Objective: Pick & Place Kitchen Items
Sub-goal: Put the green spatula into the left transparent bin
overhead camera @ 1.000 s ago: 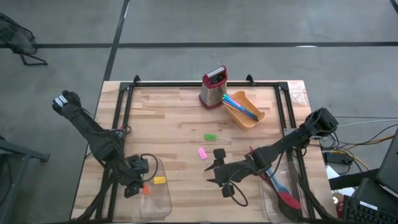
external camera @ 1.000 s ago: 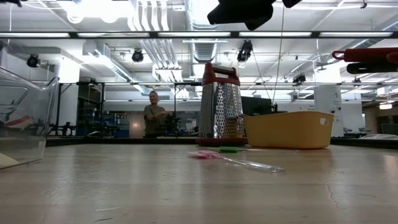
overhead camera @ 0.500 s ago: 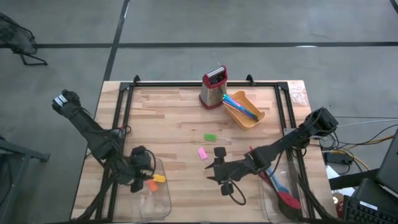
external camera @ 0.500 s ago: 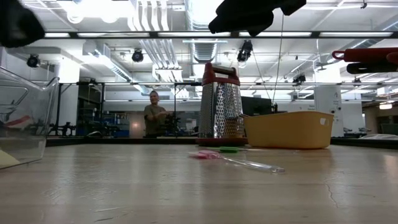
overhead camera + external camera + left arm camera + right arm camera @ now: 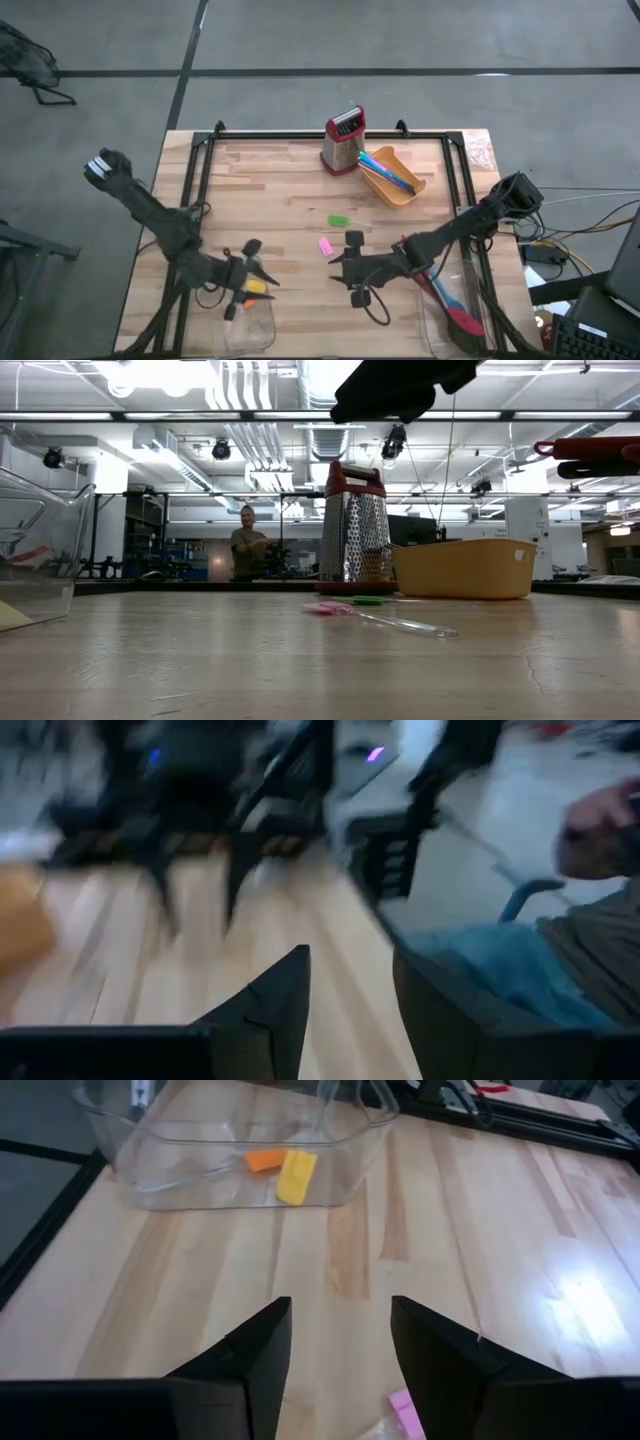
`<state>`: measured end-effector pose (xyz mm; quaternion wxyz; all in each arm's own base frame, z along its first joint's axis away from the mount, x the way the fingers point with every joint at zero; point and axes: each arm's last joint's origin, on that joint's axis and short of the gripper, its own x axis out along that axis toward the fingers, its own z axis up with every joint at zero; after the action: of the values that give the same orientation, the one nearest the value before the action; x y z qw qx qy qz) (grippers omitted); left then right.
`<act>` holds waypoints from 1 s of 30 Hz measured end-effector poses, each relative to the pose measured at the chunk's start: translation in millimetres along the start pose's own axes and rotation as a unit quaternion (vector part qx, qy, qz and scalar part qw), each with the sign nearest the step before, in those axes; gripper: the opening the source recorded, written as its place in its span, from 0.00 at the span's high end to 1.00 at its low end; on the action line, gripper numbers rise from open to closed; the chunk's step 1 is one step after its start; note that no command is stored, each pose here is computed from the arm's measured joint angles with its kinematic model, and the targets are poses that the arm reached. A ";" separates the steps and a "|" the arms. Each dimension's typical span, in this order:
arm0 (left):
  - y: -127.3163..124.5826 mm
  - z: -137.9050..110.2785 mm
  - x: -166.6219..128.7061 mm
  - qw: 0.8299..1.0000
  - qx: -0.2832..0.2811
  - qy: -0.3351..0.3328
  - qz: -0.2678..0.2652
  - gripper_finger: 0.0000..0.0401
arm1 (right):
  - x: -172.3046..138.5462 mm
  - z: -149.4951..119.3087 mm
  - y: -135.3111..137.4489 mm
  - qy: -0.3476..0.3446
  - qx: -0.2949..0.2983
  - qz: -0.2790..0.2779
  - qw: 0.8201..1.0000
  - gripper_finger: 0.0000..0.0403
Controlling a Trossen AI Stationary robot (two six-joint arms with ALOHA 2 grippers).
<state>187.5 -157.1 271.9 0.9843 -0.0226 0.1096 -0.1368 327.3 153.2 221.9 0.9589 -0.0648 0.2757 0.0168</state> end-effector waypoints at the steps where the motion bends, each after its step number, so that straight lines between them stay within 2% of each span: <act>1: -0.3 -2.4 4.6 1.000 0.018 -0.022 -0.013 0.63 | 0.3 -0.3 -0.9 0.000 0.000 -0.002 1.000 0.59; 4: 0.9 -7.0 17.1 0.992 0.069 -0.102 -0.024 0.65 | 1.6 -2.6 -4.2 0.005 0.001 -0.016 1.000 0.61; 7: 9.4 -7.2 28.7 0.986 0.093 -0.139 -0.025 0.66 | 4.0 -7.0 -11.0 0.019 0.008 -0.039 0.999 0.62; 12: 28.3 9.2 40.5 0.984 0.083 -0.153 -0.041 0.67 | 12.2 -14.0 -37.1 0.047 0.041 -0.084 0.995 0.59; 19: 36.4 36.9 40.9 0.976 0.087 -0.187 -0.067 0.67 | 29.5 -30.1 -89.4 0.096 0.085 -0.151 0.980 0.45; 25: 35.3 35.5 40.4 0.975 0.102 -0.182 -0.078 0.67 | 44.3 -43.4 -126.0 0.138 0.121 -0.112 0.977 0.34; 30: 35.6 32.4 41.1 0.977 0.092 -0.177 -0.080 0.67 | 49.0 -55.4 -151.2 0.174 0.119 -0.130 0.969 0.29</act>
<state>242.6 -133.7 292.2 0.9718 0.0353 -0.0812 -0.2185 349.9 -4.2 166.8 0.8909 0.0126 0.4275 -0.1530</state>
